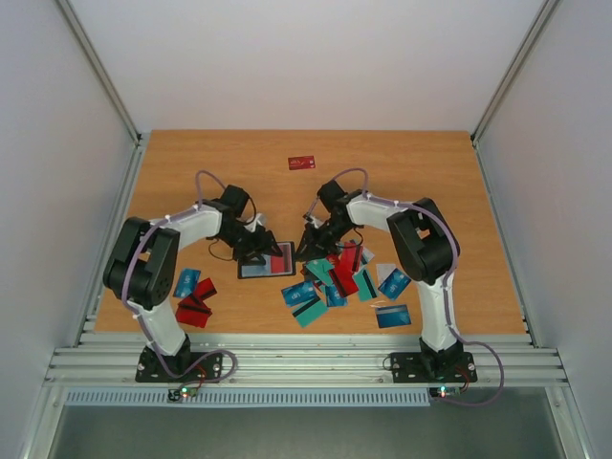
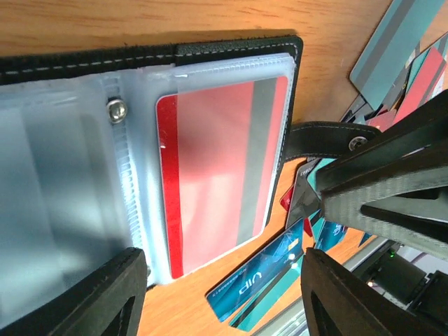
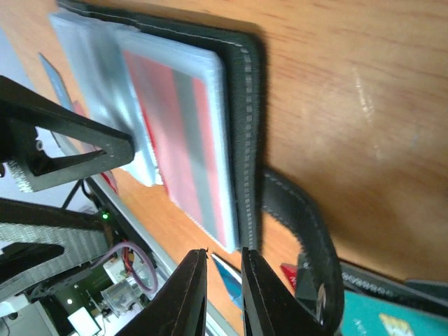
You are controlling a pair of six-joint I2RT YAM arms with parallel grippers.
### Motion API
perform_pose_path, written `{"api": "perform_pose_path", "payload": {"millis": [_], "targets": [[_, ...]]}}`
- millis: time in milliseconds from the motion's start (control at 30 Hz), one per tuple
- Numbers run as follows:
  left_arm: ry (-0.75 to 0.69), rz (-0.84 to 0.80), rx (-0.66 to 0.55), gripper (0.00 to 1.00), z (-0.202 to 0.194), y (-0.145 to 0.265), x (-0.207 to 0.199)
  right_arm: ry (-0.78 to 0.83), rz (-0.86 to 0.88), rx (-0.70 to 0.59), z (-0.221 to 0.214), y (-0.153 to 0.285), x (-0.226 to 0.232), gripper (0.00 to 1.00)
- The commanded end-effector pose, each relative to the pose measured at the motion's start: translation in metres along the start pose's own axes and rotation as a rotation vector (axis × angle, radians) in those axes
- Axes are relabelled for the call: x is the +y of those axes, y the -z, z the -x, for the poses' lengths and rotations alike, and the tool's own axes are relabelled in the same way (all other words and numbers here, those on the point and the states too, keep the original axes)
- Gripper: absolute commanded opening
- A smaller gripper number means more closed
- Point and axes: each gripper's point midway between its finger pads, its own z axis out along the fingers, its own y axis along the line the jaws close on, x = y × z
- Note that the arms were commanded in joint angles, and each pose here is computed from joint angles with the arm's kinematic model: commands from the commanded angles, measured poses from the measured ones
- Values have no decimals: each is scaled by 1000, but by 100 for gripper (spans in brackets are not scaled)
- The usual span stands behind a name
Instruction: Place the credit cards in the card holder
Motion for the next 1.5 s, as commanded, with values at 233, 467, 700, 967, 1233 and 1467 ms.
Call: {"api": "perform_pose_path", "payload": {"millis": [233,467,700,967,1233,1467], "targets": [[-120,115,-75,66,1,44,-12,72,58,-58,1,25,29,22],[-149,263,-151,73,8,70,12,89,62,-74,3,31,36,25],[-43,246,-160,79,16,74,49,67,87,-40,6,20,47,25],[6,185,-135,81,19,56,70,38,44,8,14,-4,30,23],[9,149,-106,80,17,42,75,-7,-45,51,9,-21,-9,17],[1,54,-89,75,15,28,69,-65,-122,86,-1,-29,-40,13]]}}
